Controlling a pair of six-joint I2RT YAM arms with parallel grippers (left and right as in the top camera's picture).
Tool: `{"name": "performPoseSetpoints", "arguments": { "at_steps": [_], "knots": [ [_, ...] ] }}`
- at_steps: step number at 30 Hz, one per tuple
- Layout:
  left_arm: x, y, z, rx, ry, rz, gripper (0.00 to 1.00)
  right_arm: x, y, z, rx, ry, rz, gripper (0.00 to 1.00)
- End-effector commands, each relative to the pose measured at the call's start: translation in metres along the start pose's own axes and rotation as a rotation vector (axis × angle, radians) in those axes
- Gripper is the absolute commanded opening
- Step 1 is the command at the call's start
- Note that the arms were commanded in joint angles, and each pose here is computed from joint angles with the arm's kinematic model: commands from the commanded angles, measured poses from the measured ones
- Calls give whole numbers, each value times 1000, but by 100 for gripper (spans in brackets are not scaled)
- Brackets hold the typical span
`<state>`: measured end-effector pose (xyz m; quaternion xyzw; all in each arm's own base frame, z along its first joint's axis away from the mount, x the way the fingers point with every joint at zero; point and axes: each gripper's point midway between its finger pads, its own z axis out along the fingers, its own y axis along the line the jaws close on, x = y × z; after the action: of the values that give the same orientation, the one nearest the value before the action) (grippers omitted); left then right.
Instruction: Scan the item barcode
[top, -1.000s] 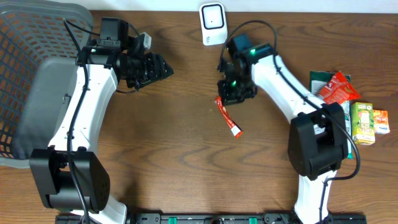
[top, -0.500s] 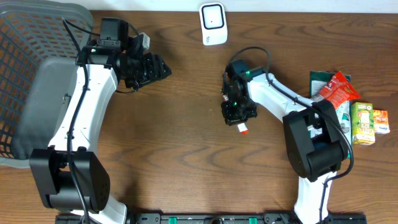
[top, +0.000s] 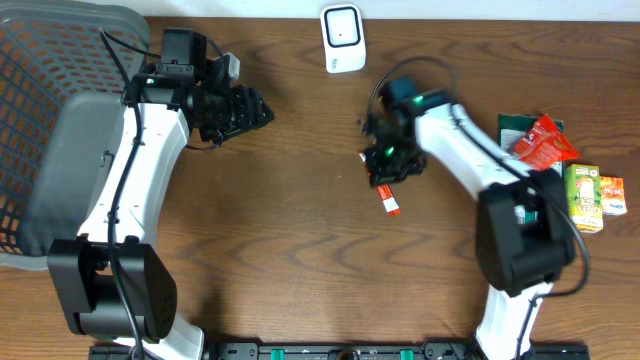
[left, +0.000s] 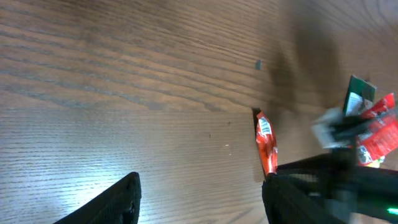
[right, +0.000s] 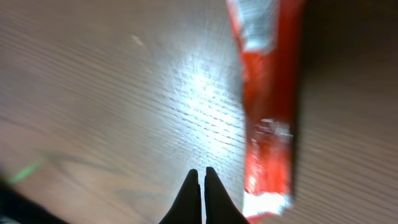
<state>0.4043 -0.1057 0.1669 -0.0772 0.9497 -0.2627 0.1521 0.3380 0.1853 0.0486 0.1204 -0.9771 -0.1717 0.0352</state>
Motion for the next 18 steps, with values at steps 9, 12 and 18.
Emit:
{"name": "performPoseSetpoints", "arguments": {
  "at_steps": [9, 12, 18],
  "knots": [
    [1, 4, 0, -20, -1, 7, 64, -29, -19, -20, -43, -148, 18, 1],
    [1, 4, 0, -21, -1, 7, 64, -38, -15, -9, -46, -184, -8, 1],
    [1, 4, 0, -20, -1, 7, 64, -49, -23, 4, 43, -251, 22, 1]
  ]
}}
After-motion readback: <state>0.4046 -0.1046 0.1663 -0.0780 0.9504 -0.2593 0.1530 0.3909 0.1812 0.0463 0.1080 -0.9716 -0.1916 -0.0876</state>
